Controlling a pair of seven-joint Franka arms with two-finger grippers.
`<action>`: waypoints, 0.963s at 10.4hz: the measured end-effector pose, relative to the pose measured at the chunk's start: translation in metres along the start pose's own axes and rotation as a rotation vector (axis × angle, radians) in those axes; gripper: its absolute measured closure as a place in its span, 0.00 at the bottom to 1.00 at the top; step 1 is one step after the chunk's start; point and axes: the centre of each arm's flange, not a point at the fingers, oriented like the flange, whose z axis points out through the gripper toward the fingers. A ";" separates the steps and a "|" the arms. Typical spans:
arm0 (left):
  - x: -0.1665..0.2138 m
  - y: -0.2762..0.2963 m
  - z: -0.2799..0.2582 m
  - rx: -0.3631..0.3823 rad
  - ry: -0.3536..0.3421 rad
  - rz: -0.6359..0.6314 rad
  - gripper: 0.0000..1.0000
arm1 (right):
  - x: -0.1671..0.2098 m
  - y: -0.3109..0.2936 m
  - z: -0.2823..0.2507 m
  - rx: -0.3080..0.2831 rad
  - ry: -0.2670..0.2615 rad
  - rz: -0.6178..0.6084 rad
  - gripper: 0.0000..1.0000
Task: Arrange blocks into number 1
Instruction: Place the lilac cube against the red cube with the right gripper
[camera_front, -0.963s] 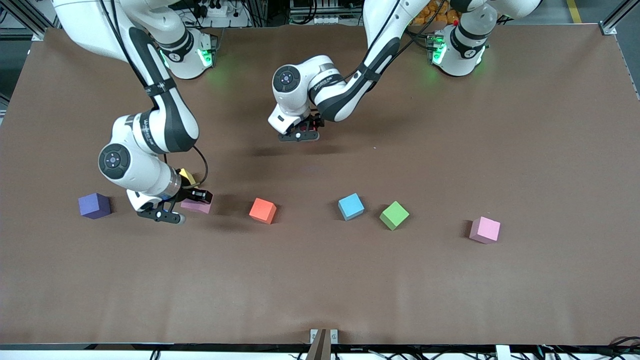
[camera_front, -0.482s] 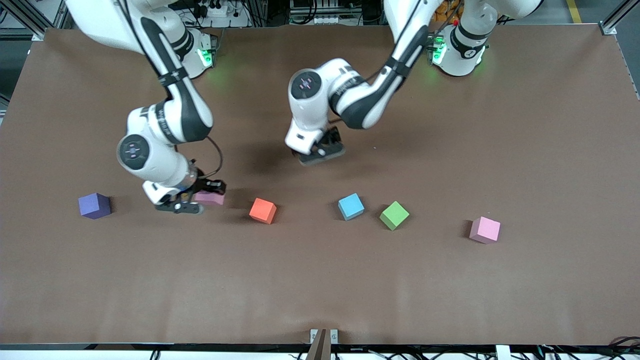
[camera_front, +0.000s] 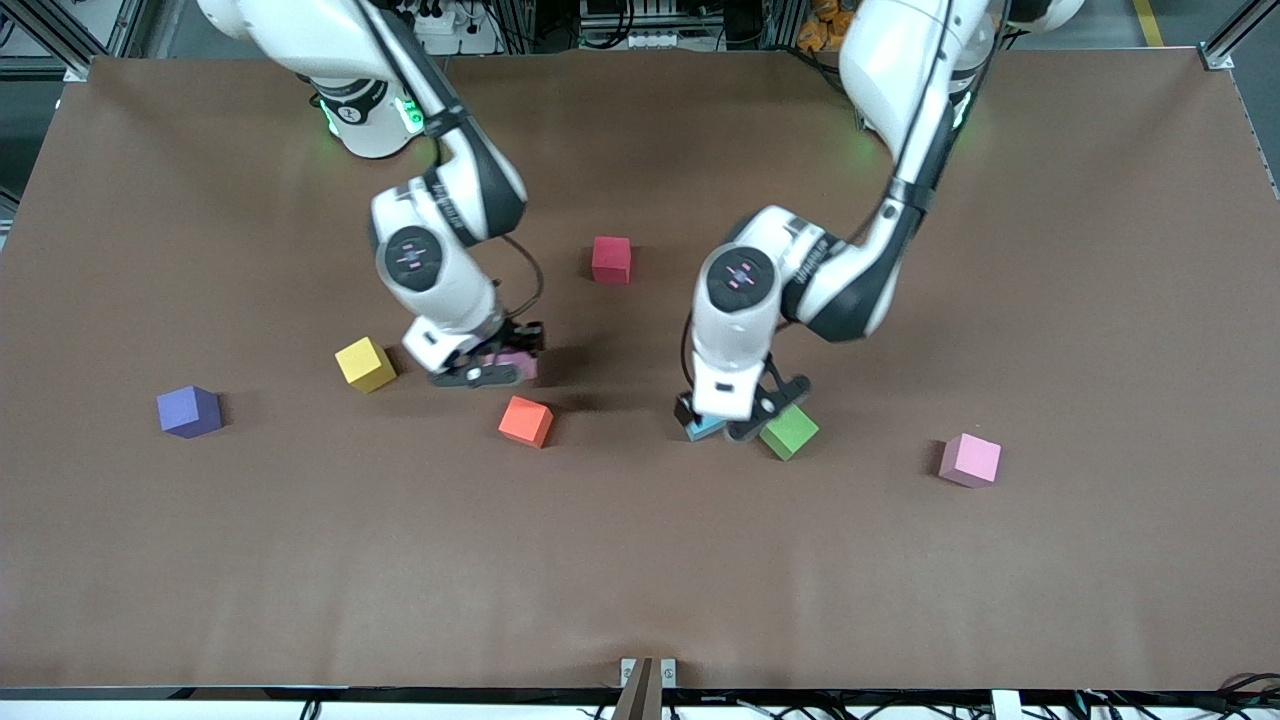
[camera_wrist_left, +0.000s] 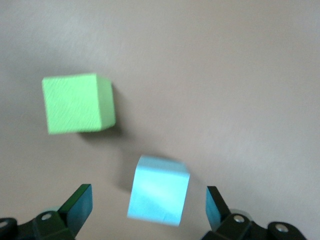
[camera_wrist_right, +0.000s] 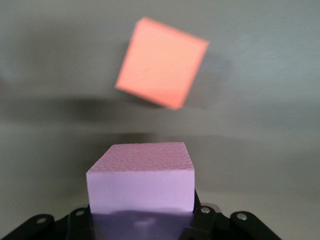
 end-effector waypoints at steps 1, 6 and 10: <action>0.002 0.003 0.013 -0.020 0.005 -0.008 0.00 | -0.011 -0.024 0.014 0.002 0.018 -0.011 0.36; -0.004 0.012 0.044 -0.047 -0.010 -0.080 0.00 | -0.060 -0.094 0.045 -0.003 0.023 0.069 0.35; -0.010 0.012 0.049 -0.049 -0.062 -0.121 0.00 | -0.084 -0.116 0.056 -0.019 0.004 0.094 0.35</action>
